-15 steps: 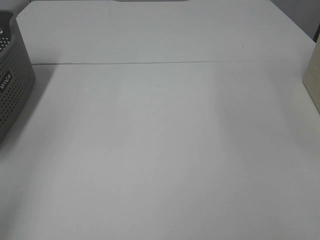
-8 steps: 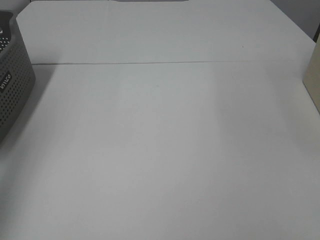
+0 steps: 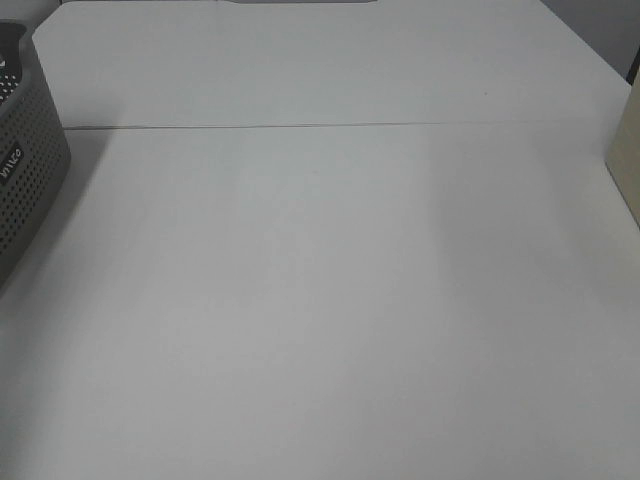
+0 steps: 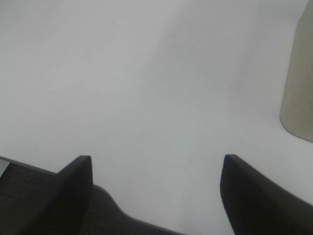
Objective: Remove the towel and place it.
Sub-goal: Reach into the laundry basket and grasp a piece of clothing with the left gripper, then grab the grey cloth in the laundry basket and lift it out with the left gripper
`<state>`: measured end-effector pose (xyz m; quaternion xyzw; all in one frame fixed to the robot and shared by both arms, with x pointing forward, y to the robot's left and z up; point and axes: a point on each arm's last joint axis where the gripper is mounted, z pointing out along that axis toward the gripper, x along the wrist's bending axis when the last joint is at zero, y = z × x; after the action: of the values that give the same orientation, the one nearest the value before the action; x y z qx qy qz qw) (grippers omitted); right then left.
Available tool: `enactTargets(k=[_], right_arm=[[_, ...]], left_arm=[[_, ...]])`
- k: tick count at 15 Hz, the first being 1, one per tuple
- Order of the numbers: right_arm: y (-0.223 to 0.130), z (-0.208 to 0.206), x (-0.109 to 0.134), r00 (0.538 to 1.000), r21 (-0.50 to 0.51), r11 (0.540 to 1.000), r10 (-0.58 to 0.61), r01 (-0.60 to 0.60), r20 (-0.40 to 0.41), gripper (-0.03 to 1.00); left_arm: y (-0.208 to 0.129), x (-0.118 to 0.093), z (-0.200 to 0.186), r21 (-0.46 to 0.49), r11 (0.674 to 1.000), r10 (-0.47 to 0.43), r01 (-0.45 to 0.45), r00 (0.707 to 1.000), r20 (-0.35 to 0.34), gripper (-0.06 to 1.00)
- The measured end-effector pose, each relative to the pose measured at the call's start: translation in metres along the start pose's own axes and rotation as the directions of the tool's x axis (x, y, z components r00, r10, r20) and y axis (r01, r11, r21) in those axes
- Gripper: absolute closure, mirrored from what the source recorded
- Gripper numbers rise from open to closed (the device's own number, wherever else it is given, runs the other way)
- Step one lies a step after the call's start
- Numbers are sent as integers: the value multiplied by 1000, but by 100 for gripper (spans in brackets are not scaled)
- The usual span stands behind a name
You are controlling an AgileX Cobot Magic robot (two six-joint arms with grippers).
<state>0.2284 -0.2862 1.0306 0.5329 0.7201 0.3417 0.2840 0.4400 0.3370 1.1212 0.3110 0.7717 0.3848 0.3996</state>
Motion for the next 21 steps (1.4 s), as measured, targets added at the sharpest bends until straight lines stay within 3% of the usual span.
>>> enactTargets(k=[2,7,21], right_arm=[[0,0,0,1000,0,1000,0,0,0,26],[0,0,0,1000,0,1000,1,-1,0,26],[0,0,0,1000,1,1000,5,-5,3,26]], left_arm=[[-2,8,30,9,995,-100,101,993,-63,13],[-12,22,84,56,957,-282,285,958,-58,13],[-34,23,193,168,904,-366,393,915,-170,19]])
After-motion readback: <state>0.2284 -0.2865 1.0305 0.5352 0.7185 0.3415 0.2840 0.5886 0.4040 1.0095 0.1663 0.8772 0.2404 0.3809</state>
